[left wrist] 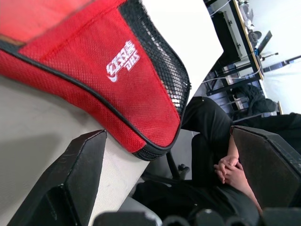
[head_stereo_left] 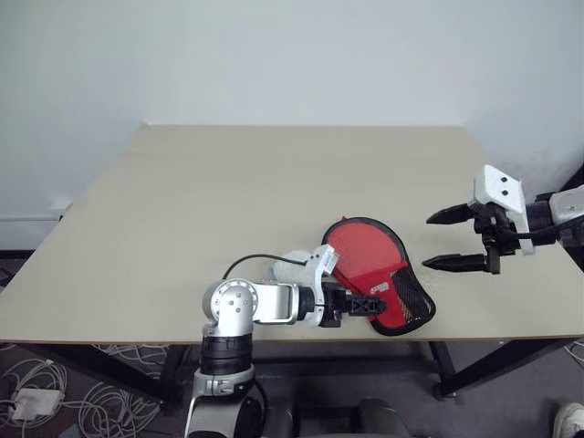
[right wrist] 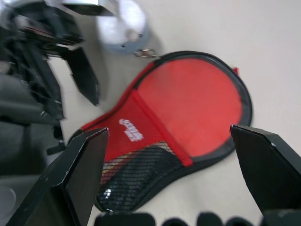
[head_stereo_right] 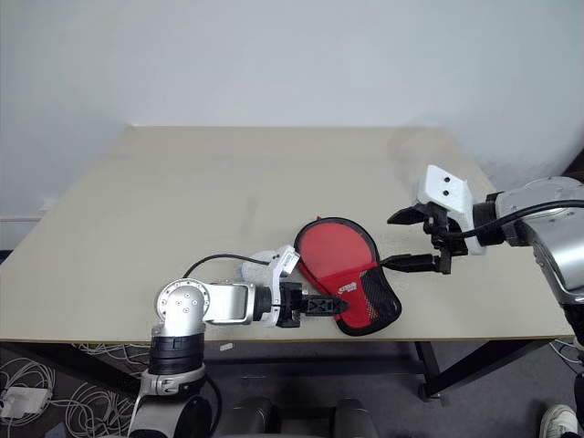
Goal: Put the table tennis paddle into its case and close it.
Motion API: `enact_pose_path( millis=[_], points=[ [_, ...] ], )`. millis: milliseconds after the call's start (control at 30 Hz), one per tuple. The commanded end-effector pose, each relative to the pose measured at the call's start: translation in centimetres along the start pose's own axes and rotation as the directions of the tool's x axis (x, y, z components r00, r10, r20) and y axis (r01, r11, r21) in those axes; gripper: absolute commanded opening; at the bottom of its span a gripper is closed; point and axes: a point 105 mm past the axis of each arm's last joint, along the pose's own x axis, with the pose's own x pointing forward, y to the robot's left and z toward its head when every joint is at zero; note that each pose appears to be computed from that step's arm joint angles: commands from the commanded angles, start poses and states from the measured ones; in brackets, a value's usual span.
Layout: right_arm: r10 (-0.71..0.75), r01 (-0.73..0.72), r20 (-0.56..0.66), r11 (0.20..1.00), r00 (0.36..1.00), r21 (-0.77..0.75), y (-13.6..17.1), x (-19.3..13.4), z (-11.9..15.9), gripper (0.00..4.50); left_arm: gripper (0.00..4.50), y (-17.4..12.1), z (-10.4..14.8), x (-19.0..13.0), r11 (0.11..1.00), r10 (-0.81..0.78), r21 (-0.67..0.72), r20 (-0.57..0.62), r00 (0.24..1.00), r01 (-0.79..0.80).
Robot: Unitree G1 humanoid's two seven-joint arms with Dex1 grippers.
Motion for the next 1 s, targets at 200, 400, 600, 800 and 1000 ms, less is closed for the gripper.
enact_pose_path(
  millis=[200,400,600,800,1000],
  points=[
    [-0.032,0.035,0.024,0.992,0.999,-0.118,0.0,-0.9,2.5,4.47,4.50,0.8,0.1,1.2,0.996,0.074,-0.044,-0.027,0.997,-0.075],
    [-0.046,0.050,0.028,0.991,0.999,-0.124,0.0,-0.7,2.7,4.47,4.50,1.2,0.2,2.2,0.991,0.085,-0.099,-0.026,0.996,-0.087],
    [-0.052,0.057,0.036,0.990,0.998,-0.129,0.1,-0.5,2.9,4.47,4.50,1.1,0.9,3.4,0.991,0.081,-0.106,-0.020,0.997,-0.083],
    [-0.052,0.057,0.043,0.990,0.998,-0.130,0.3,-0.1,3.0,4.47,4.50,0.8,1.1,4.4,0.992,0.064,-0.108,-0.015,0.998,-0.065],
    [-0.050,0.056,0.050,0.990,0.997,-0.129,0.4,0.1,3.1,4.47,4.50,-0.3,1.4,5.4,0.990,-0.004,-0.139,0.006,1.000,0.004]
  ],
)
